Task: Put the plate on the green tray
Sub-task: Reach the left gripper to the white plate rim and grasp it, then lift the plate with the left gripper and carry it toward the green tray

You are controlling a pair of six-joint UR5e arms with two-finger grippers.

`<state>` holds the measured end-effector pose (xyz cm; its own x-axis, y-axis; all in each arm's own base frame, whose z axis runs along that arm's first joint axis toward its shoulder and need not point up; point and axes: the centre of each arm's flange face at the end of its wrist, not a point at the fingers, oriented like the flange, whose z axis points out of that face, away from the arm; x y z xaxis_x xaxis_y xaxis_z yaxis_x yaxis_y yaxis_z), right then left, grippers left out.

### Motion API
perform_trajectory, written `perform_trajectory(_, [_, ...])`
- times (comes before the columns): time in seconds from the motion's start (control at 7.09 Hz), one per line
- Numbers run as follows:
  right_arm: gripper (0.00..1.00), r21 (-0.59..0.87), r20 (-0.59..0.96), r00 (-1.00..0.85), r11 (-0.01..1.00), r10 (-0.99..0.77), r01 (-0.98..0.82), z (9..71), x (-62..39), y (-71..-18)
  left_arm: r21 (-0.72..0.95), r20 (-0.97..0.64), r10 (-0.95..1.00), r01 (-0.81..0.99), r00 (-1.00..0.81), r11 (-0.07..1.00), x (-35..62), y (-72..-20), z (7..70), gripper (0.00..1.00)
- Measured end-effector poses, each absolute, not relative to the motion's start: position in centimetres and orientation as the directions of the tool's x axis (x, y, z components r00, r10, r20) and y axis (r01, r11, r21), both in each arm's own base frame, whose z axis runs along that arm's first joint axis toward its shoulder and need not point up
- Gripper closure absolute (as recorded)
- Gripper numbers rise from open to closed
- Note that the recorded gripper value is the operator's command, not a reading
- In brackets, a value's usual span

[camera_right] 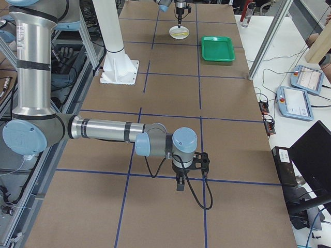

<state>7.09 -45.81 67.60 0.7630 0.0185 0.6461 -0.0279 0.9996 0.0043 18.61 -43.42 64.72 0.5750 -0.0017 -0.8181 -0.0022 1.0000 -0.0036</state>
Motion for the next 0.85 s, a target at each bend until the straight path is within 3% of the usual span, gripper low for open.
perform_trajectory(0.56, [0.0,0.005,0.646,0.763,1.0,0.018,-0.028,67.6,7.1,-45.8,-0.082,-0.937,-0.052,-0.072,0.344,0.994,12.8,-42.4,60.1,1.0])
perform_trajectory(0.85, [0.0,0.005,0.646,0.763,1.0,0.018,-0.028,67.6,7.1,-45.8,-0.08,-0.945,-0.055,-0.064,0.323,0.995,13.0,-44.9,57.4,1.0])
